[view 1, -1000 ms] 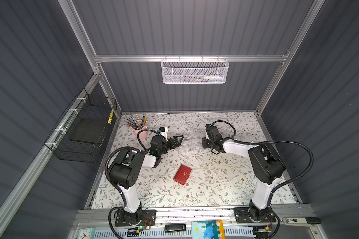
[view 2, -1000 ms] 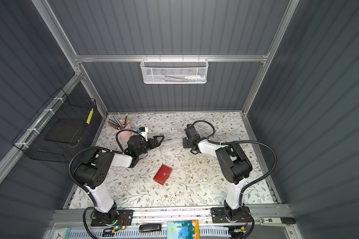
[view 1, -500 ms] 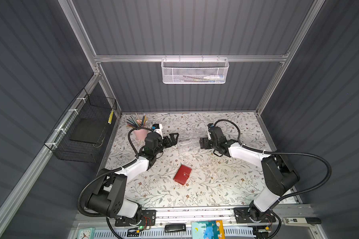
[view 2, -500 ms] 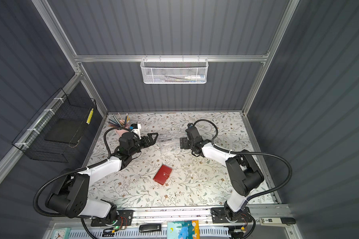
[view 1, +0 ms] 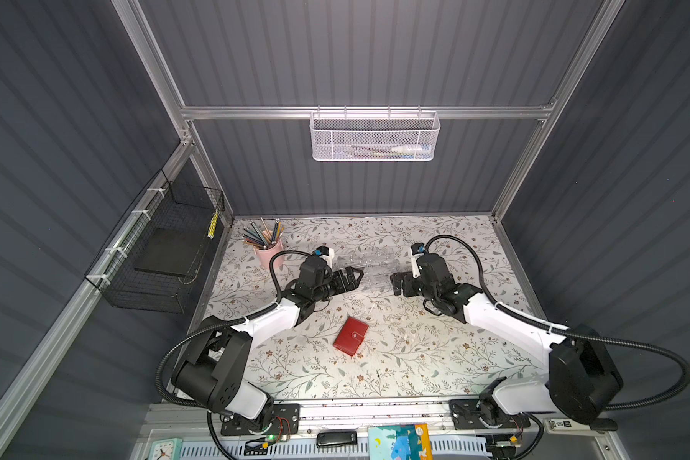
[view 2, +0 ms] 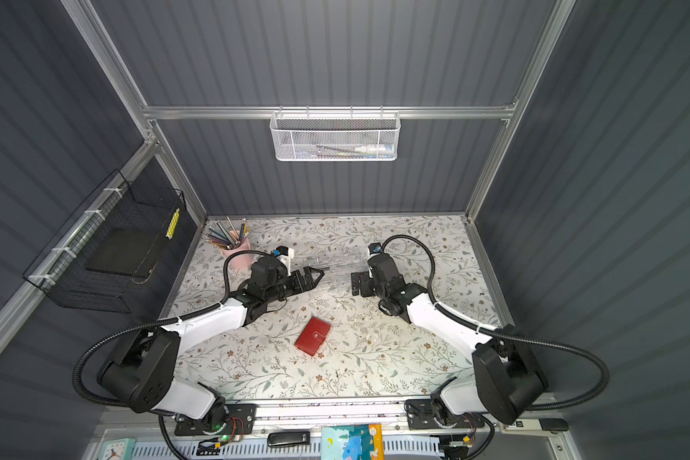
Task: Take the credit cards out of the card holder
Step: Move the storage box to the top-center of the table, then rotate the storage box at the top-center of the table.
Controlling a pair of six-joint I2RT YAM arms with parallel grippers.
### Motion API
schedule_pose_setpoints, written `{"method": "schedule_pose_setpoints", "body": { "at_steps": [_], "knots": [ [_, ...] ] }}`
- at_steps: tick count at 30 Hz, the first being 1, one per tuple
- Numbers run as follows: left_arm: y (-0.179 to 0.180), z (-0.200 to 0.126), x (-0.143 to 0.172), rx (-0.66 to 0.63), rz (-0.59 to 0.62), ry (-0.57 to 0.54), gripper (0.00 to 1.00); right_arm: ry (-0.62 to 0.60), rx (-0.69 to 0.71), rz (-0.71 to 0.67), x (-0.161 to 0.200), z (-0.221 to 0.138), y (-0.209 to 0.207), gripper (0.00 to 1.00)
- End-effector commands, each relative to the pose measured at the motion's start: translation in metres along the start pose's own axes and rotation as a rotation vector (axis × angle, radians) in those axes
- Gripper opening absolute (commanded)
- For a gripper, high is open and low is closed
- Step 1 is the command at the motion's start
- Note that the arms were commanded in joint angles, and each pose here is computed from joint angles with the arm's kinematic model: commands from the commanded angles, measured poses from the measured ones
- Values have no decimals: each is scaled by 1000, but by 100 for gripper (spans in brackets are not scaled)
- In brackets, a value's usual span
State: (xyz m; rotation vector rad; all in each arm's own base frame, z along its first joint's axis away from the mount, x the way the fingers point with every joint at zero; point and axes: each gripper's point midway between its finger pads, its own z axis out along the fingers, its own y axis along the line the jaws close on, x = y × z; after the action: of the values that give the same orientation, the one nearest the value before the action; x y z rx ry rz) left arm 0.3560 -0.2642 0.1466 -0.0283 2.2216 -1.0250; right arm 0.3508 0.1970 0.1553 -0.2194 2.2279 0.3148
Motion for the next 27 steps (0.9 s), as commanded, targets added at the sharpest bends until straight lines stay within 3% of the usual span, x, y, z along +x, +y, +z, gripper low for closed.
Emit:
{"method": "schedule_pose_setpoints", "body": {
  "at_steps": [1,11,27],
  "knots": [
    [-9,12,-11,11,-18,-9,100,2,27,-21,5,-10,-7,99],
    [-5,45,-26,-33,-2,3,100,-28,30,-33,7,-16,-10,99],
    [1,49,-39,-118,89,2,100,-1,12,-35,13,-3,-6,99]
  ]
}}
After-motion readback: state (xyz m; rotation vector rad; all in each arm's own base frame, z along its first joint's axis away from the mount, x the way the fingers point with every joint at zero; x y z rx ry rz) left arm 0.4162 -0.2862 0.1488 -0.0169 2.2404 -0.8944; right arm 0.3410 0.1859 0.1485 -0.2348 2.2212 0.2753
